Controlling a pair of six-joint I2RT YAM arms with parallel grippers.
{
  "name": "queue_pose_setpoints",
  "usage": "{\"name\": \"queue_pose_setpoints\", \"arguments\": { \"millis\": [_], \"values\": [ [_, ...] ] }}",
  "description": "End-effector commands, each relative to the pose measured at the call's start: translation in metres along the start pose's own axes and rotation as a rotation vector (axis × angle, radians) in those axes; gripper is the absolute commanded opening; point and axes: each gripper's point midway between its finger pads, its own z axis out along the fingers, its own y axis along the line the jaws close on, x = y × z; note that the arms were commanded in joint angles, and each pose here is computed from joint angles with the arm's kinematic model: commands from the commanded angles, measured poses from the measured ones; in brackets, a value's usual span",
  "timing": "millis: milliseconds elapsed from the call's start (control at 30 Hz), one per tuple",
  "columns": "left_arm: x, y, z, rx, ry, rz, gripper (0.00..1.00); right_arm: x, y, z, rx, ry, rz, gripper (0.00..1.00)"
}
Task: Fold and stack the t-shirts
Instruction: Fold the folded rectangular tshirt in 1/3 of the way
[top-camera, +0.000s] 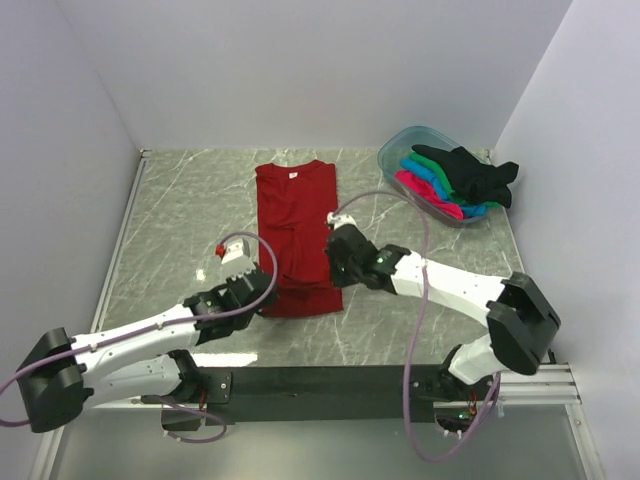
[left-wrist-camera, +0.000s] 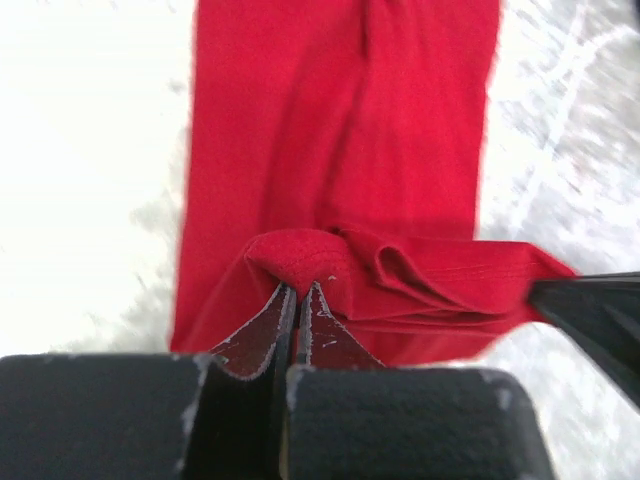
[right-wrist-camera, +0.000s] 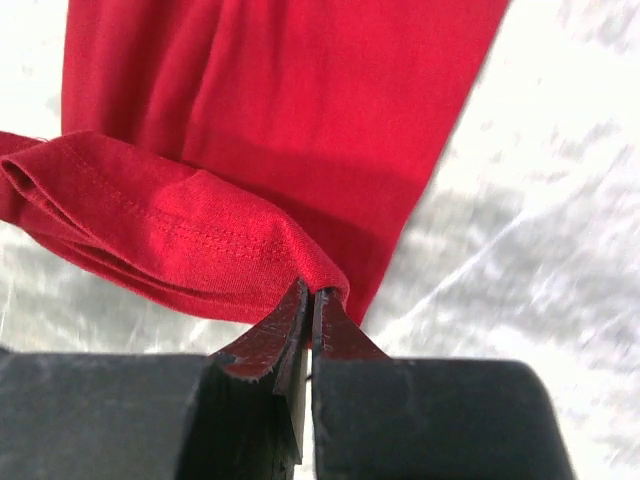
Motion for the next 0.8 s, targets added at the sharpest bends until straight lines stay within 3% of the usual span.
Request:
{"name": "queue_pose_setpoints", "arguments": {
  "millis": [0, 400, 767],
  "values": [
    [-0.036, -0.022, 0.013, 0.053, -0.062, 0.046, 0.0, -0.045, 0.005, 0.004, -0.027, -0.081, -0.031, 0.0],
    [-0.067, -0.023, 0.064, 0.049, -0.076, 0.124, 0.0, -0.074, -0.007, 0.058, 0.024, -0.009, -0.043, 0.0],
    [-0.088, -0.02, 0.1, 0.03, -0.071, 0.134, 0.0, -0.103, -0.019, 0.071, 0.053, -0.015, -0.022, 0.0]
  ]
}}
